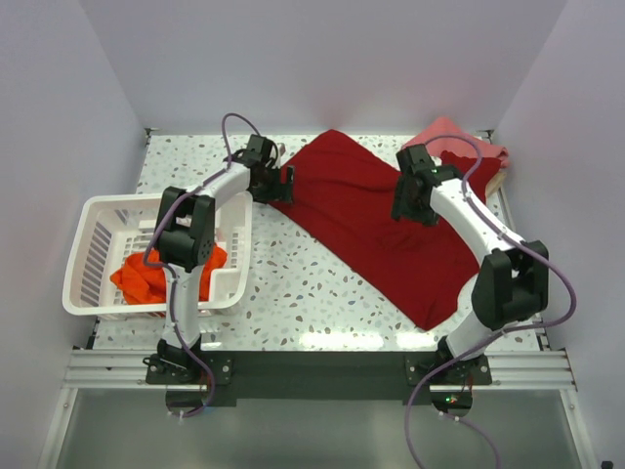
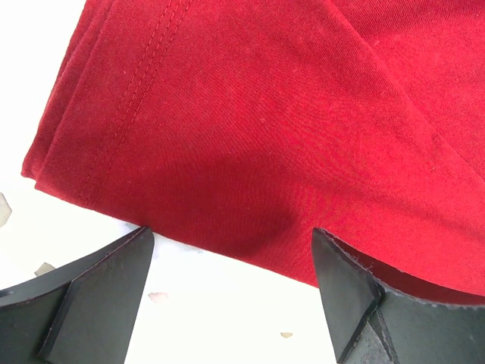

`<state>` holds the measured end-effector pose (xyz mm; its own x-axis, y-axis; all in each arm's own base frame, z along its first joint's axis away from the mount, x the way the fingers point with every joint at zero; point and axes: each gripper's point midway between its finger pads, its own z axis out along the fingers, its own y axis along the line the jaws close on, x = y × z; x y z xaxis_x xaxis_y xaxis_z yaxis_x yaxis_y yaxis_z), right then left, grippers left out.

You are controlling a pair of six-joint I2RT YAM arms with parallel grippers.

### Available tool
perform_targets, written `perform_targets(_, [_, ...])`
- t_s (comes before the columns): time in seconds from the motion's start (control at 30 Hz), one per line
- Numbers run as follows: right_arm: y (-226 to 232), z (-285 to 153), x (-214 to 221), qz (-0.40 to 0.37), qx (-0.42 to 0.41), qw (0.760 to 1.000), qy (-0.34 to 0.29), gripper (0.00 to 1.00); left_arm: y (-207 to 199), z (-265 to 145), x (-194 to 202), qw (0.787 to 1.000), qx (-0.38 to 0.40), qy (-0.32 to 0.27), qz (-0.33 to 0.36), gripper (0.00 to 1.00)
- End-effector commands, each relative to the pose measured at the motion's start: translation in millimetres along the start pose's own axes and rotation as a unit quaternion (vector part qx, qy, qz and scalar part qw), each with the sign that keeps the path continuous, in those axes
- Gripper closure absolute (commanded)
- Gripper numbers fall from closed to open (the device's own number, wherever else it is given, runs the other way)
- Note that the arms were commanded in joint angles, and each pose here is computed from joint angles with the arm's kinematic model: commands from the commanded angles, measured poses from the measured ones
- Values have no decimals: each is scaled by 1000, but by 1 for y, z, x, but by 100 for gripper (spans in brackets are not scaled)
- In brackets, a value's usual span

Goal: Fold and stack the t-shirts
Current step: Fold the tshirt

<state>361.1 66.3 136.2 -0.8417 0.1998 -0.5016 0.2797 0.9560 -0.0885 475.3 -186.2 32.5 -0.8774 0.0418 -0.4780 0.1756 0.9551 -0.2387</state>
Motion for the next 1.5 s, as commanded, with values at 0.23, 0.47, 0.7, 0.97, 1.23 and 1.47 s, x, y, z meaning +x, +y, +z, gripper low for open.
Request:
perform_targets(0.23, [3, 0, 86, 84, -86, 988, 95, 36, -10, -18, -25, 999, 23, -42, 3, 10])
perform_targets(0.47, [-1, 17, 123, 82, -76, 984, 138, 36, -8, -2, -21, 999, 26, -27, -2, 10])
perform_targets(0.7, [2, 34, 157, 80, -60, 978, 184, 37, 7, -9, -20, 999, -13, -28, -9, 10])
perform_targets(0.97, [-3, 40, 192, 72, -34, 971, 225, 37, -21, -32, -48, 997, 28, -73, -5, 10])
perform_targets(1.23, [-3, 37, 220, 67, -19, 963, 262, 38, -51, -13, -47, 992, 91, -83, -15, 10])
perform_targets(1.47, [-1, 29, 240, 72, -13, 959, 275, 38, -48, 5, -29, 992, 97, -71, -21, 10])
